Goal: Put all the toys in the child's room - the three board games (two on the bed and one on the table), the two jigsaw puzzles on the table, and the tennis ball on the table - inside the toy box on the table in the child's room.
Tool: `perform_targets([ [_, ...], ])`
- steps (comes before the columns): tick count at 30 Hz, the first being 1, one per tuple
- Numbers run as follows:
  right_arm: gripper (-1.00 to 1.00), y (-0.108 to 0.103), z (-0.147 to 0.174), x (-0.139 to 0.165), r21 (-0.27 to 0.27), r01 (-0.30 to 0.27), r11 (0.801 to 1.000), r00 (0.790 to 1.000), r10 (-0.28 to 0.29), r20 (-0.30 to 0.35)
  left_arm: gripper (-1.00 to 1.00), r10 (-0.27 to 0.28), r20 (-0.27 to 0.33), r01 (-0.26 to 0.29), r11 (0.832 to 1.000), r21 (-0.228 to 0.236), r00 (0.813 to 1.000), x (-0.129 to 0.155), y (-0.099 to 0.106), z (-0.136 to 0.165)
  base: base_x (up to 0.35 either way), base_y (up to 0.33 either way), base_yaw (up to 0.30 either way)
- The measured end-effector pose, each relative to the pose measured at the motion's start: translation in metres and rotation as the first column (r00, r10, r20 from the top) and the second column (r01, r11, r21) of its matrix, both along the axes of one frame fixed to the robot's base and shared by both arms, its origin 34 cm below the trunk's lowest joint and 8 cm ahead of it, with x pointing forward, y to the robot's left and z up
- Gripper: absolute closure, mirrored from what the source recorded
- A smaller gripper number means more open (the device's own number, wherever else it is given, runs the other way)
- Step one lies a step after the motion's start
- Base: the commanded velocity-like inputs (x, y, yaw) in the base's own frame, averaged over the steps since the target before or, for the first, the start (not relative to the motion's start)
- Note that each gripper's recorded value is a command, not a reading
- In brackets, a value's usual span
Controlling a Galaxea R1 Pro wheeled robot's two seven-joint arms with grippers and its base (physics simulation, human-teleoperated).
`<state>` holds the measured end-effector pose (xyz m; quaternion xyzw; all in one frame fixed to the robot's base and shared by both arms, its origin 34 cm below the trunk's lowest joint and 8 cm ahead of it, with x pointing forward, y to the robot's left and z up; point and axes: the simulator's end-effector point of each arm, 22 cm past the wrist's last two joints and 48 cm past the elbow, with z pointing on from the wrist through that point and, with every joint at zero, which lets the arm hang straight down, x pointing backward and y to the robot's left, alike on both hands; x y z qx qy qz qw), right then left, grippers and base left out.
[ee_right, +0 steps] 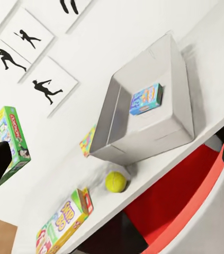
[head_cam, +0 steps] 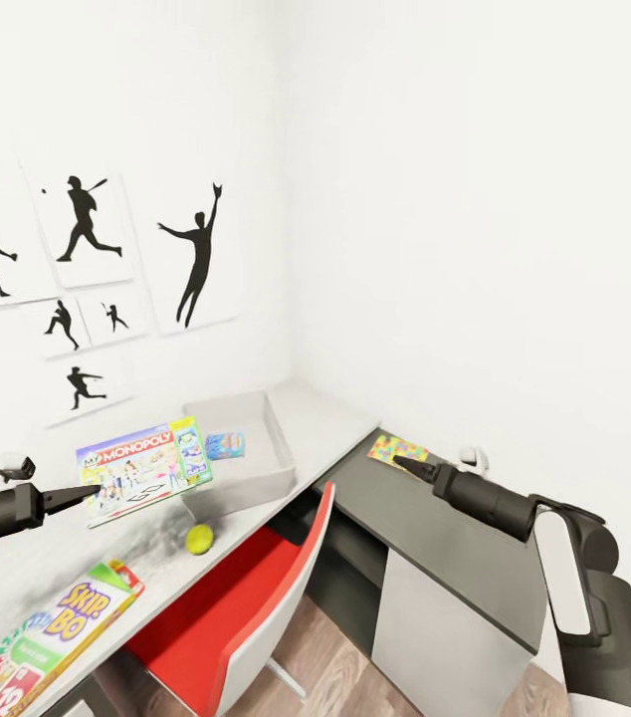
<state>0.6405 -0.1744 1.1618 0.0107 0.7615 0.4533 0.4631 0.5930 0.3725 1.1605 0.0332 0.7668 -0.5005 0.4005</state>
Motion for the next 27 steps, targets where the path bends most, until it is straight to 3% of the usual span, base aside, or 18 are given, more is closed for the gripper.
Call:
perform_targets([
  [18,-1.00,-0.0014,-0.0037,-0.0013,-0.003,0.003,1.000,1.000,-0.003,-0.007,1.00,0.001,-0.009,-0.001,1.000,-0.004,1.000,-0.0001,-0.0002,-0.0003,0.304,0.049,0.000],
  [27,-1.00,-0.0014,-0.0040,-0.0010,-0.003,0.003,1.000,1.000,-0.003,-0.008,1.00,0.001,-0.008,-0.001,1.000,-0.009,1.000,0.0002,-0.0005,0.0004,0.115,-0.014,0.000],
])
